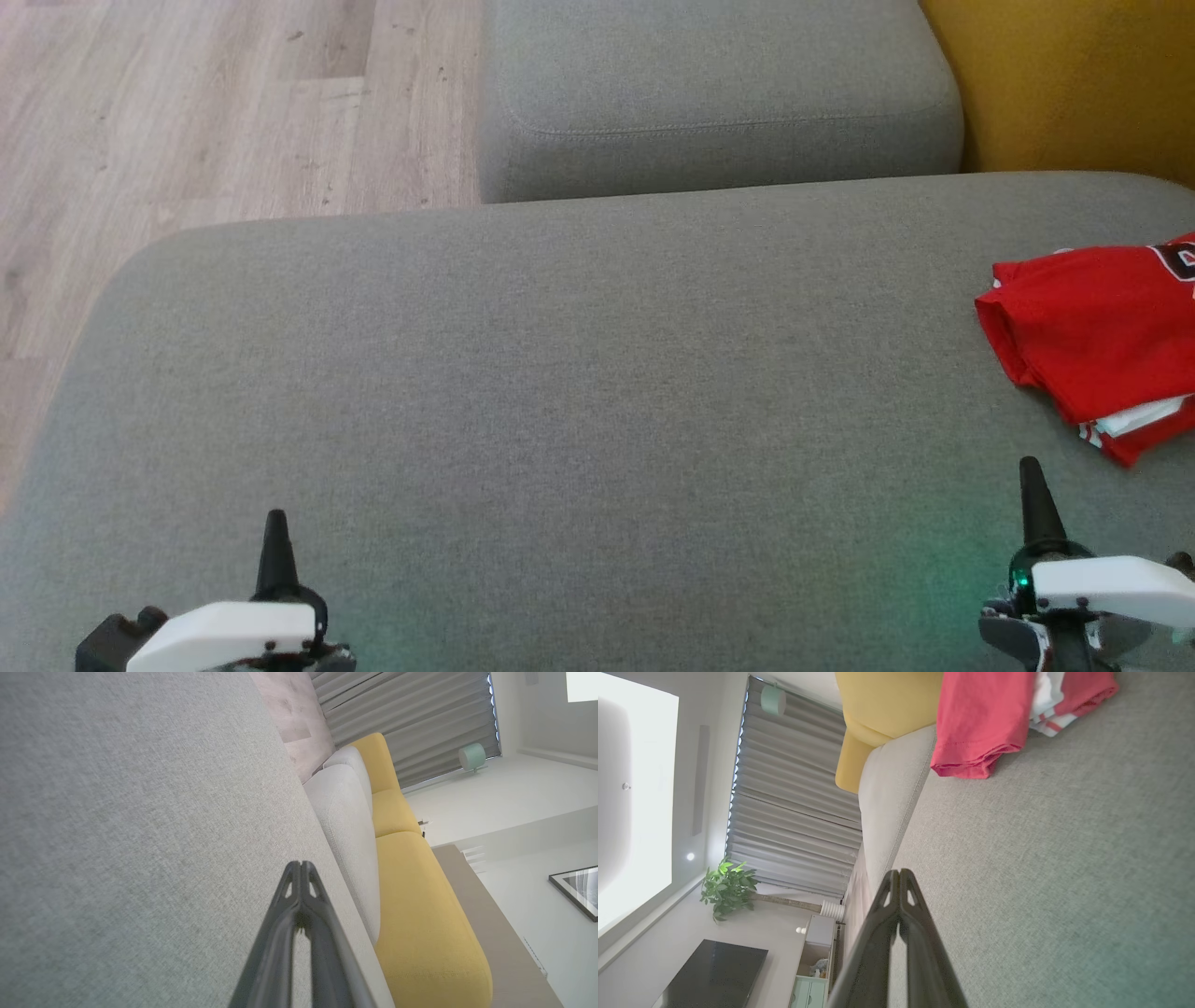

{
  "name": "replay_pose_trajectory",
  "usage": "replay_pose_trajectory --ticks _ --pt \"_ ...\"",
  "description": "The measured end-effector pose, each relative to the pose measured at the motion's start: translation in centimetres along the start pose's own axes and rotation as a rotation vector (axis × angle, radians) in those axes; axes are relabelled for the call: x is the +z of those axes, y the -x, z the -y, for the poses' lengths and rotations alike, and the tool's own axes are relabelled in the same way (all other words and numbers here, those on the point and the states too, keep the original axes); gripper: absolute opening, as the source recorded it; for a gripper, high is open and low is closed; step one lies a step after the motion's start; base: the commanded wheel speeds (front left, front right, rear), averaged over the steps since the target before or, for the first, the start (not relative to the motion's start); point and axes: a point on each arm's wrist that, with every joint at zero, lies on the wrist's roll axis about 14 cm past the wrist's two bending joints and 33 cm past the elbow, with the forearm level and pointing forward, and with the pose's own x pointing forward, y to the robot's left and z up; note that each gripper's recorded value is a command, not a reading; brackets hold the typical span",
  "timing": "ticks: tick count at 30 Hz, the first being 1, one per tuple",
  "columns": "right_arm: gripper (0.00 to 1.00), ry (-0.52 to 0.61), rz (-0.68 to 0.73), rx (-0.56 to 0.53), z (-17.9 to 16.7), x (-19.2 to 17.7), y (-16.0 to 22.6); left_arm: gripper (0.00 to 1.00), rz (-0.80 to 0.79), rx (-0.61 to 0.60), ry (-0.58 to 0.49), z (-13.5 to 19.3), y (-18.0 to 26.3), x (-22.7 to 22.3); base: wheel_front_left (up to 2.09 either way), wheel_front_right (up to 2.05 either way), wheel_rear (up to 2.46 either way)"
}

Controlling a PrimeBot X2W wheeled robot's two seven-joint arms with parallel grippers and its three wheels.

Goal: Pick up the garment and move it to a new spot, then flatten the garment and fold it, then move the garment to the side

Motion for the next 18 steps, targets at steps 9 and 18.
replay_pose_trajectory --ticks 9,18 --pt "0.00 -0.107 0.002 0.004 -0.2 0.4 -0.5 0.00 0.006 -0.011 0.107 0.1 -0.5 0.6 0.00 0.00 0.00" --pt "0.00 -0.212 0.004 0.027 -0.9 0.7 -1.2 0.00 0.017 -0.053 0.216 1.0 -1.4 1.6 0.00 0.00 0.00"
